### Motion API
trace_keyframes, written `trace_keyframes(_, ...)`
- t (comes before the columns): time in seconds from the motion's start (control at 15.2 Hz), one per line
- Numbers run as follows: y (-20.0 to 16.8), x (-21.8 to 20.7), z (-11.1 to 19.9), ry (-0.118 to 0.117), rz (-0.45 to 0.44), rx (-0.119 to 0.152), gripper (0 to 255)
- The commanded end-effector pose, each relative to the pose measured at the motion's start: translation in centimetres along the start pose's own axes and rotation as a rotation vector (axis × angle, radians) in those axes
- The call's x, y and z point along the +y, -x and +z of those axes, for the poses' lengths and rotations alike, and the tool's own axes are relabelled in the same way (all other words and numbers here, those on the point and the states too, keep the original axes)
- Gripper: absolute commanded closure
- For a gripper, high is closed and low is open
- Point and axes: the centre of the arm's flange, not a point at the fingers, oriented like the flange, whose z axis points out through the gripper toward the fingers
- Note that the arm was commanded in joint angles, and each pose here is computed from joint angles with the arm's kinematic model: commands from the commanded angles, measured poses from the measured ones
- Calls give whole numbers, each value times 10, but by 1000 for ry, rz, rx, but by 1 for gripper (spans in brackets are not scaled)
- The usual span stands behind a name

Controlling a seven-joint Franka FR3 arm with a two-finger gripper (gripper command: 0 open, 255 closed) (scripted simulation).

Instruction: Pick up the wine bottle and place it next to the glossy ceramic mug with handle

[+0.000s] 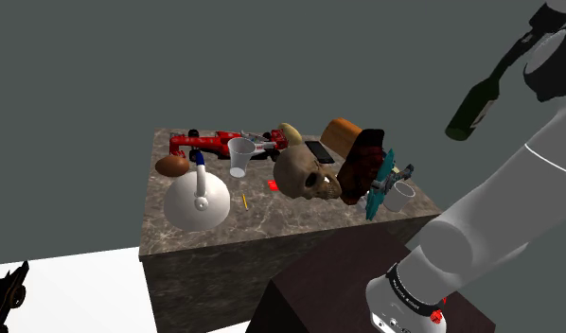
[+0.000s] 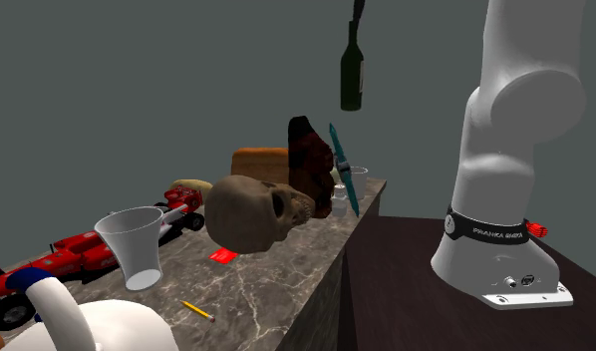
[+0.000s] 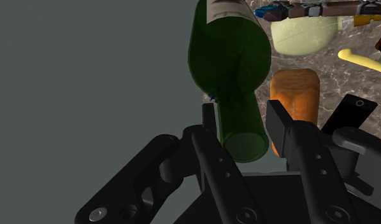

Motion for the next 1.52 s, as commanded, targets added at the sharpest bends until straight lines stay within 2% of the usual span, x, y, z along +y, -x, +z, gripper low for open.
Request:
trace_keyframes(0.0,3,-3,9,2,0,0,255)
trace_keyframes(1.45,19,-40,118,2,0,0,255)
